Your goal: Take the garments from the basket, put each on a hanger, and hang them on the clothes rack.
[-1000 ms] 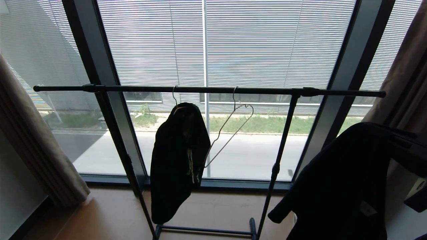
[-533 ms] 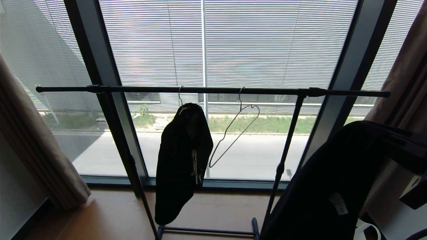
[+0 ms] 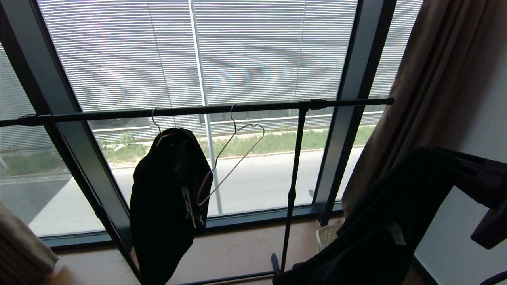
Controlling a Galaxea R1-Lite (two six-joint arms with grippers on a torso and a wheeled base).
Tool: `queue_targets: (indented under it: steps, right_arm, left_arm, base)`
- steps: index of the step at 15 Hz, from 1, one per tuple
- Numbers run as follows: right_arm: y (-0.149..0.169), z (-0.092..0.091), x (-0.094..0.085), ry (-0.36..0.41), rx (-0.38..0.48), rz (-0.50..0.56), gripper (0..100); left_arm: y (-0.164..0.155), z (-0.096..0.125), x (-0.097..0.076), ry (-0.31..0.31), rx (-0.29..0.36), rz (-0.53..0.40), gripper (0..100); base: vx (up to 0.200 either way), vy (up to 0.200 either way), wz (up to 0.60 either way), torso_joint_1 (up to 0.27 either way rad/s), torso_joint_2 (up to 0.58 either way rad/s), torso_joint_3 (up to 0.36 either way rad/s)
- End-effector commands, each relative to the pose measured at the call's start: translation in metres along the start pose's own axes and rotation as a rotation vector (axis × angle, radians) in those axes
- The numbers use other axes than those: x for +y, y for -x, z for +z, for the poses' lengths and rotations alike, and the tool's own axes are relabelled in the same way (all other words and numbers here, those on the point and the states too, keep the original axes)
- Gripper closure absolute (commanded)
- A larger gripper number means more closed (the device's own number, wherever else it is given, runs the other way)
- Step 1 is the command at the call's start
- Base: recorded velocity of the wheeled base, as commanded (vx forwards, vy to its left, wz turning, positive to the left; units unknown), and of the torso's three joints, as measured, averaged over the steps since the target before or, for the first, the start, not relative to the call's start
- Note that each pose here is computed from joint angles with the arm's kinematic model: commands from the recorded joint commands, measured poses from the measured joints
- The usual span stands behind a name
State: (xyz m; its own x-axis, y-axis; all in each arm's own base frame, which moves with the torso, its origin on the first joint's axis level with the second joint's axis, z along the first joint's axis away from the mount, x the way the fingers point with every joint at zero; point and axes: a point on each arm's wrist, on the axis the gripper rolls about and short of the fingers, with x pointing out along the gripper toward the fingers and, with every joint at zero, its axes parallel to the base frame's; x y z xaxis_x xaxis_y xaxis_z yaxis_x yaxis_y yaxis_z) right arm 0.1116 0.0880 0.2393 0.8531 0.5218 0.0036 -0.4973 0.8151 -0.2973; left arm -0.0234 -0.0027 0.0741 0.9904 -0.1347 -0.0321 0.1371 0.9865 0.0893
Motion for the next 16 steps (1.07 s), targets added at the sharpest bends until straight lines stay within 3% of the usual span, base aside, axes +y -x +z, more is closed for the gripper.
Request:
queue_targets:
  steps: [1,8,10,11,13,14,15,16]
  right_arm:
    - [-0.001,-0.002,0.001,0.001,0.006,0.002,100]
    - [-0.007,-0.01,0.004,0.007,0.05,0.016,100]
    - [-0.017,-0.013,0.006,0.012,0.082,0.015,100]
    - [-0.026,-0.014,0.008,0.015,0.107,0.005,100]
    - [-0.041,-0.017,0.01,0.025,0.163,-0.061,100]
    - [-0.041,-0.017,0.01,0.025,0.163,-0.061,100]
    - [-0.055,-0.016,0.011,0.014,0.181,-0.075,100]
    - [-0.07,-0.009,0.011,0.003,0.175,-0.08,100]
  left_arm:
    - [0.0,0.0,0.0,0.002,0.0,0.0,0]
    - [0.0,0.0,0.0,-0.001,0.004,0.0,0]
    - [-0.004,0.001,0.0,-0.021,0.052,0.015,0]
    - [-0.006,0.002,0.0,-0.087,0.086,0.026,0]
    - [-0.011,0.004,0.001,-0.113,0.148,-0.001,0]
    - [-0.011,0.004,0.001,-0.113,0.148,-0.001,0]
    - [-0.015,0.035,0.004,-0.103,0.13,-0.007,0]
    - [-0.029,0.063,0.008,-0.001,0.168,-0.063,0]
  base:
    - [0.0,0.0,0.0,0.0,0.0,0.0]
    - [0.0,0.0,0.0,0.0,0.0,0.0]
    - [0.0,0.0,0.0,0.0,0.0,0.0]
    - [0.0,0.0,0.0,0.0,0.0,0.0]
    - [0.0,0.0,0.0,0.0,0.0,0.0]
    - [0.0,0.0,0.0,0.0,0.0,0.0]
    - [0.0,0.0,0.0,0.0,0.0,0.0]
    - [0.0,0.0,0.0,0.0,0.0,0.0]
